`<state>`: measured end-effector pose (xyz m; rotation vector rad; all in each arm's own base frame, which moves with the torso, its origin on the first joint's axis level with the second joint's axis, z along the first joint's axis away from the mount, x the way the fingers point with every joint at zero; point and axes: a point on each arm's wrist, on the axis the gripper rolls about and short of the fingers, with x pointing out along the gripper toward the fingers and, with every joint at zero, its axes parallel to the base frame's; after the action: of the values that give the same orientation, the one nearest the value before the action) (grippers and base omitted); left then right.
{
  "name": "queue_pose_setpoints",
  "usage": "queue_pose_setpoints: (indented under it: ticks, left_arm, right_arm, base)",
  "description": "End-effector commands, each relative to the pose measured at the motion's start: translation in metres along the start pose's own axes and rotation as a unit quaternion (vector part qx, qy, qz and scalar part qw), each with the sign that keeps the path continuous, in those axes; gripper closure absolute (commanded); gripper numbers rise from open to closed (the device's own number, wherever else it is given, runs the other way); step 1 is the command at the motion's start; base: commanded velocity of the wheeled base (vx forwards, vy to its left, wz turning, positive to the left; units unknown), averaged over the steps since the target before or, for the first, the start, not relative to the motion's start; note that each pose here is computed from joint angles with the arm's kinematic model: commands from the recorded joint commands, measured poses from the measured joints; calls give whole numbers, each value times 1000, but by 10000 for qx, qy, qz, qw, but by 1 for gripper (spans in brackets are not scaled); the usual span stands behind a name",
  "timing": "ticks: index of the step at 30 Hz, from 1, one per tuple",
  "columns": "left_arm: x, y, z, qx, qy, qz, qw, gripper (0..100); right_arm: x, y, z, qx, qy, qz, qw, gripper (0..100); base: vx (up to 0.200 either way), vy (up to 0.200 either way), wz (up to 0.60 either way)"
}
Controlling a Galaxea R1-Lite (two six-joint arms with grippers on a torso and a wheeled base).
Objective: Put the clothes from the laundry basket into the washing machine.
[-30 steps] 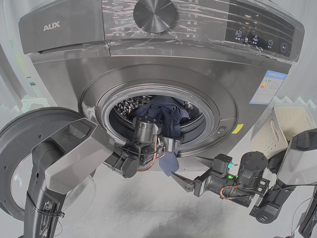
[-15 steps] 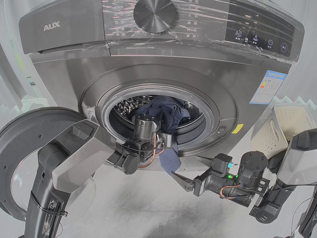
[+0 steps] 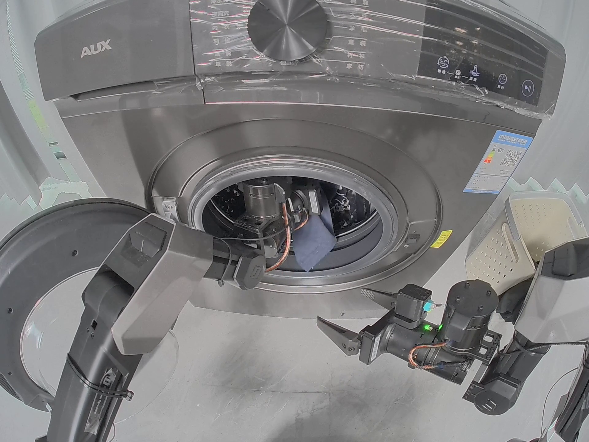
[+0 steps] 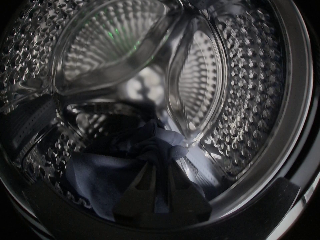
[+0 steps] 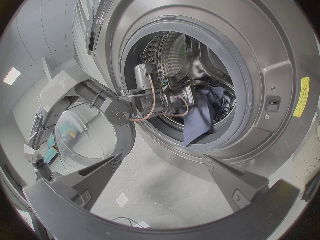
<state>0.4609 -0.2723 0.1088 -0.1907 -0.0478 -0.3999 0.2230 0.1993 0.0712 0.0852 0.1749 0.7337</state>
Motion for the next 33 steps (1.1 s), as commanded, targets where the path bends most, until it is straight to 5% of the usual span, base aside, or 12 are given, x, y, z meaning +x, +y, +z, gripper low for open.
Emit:
queue_pose_setpoints:
  ticks: [1, 9, 15, 16, 25, 33]
  left_arm:
    - [18, 10, -20, -55, -290, 184, 9994, 100]
    - [20, 20, -23, -62, -358, 257, 9990, 100]
    - [16, 16, -26, -29, -157, 245, 9996, 100]
    - [14, 14, -24, -33, -115, 229, 9997, 0]
    - [-18, 4, -38, 159, 1061, 137, 9941, 0]
    - [-30, 4, -56, 288, 1536, 161, 9876, 0]
  right_arm:
    - [0, 1, -1, 0, 8, 10, 10000, 0]
    - [0, 0, -1, 0, 15, 9, 10000, 0]
    - [0, 0, -1, 1, 14, 1, 10000, 0]
    - [0, -1, -1, 2, 21, -7, 10000, 0]
    - [0, 0, -1, 1, 14, 1, 10000, 0]
    - [0, 0, -1, 1, 14, 1, 10000, 0]
  base:
    - [0, 0, 0]
    - [0, 0, 0]
    - [0, 0, 0]
    - [0, 0, 0]
    - [0, 0, 0]
    - [0, 0, 0]
